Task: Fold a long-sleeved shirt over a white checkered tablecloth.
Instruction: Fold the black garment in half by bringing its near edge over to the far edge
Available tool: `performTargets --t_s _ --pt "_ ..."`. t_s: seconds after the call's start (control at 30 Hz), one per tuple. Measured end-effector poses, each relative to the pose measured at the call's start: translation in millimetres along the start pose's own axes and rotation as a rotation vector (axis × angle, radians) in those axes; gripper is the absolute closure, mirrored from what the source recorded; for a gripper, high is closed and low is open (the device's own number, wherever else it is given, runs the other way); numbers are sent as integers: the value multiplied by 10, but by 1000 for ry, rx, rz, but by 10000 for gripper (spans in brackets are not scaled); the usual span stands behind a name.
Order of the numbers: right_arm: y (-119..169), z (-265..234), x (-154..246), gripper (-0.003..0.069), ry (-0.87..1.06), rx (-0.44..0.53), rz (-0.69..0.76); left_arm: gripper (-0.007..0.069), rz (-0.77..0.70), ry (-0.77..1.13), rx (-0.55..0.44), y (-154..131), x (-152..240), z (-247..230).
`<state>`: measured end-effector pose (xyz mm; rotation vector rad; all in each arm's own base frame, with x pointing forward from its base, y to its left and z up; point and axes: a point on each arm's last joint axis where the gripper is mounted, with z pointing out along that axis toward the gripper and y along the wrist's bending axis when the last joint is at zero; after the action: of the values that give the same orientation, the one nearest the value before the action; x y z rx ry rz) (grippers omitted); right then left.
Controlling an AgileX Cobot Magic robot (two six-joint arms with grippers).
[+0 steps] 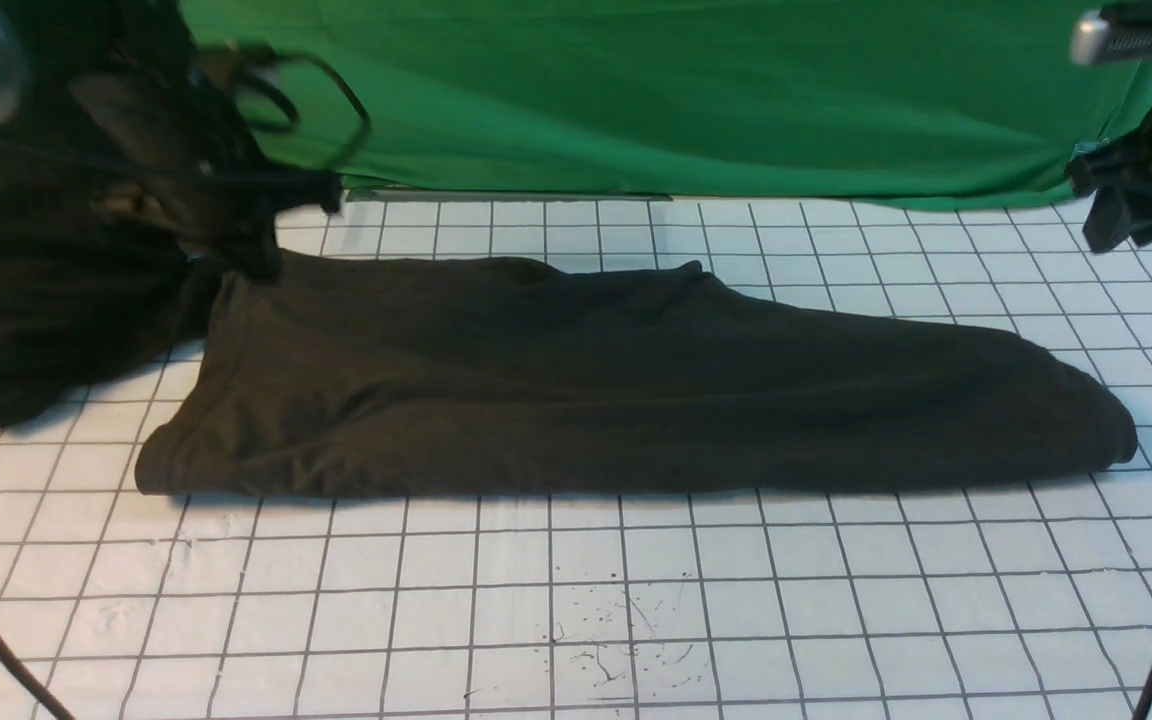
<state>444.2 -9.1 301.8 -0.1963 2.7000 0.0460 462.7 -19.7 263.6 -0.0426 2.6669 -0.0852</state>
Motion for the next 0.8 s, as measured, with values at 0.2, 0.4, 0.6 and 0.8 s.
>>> performTargets --t_s 0.2,0.4,0.6,0.8 --pt "212 -38 -24 447 -3 -21 -42 554 8 -105 -64 312 -257 315" --pt "422 -25 -60 428 -23 -40 -86 323 42 -85 -107 375 -205 710" --pt "508 -28 -87 423 -47 -45 -103 175 36 -52 -89 373 -141 921" --pt "509 -28 -88 419 -49 -45 -103 314 52 -8 -53 352 -72 1077"
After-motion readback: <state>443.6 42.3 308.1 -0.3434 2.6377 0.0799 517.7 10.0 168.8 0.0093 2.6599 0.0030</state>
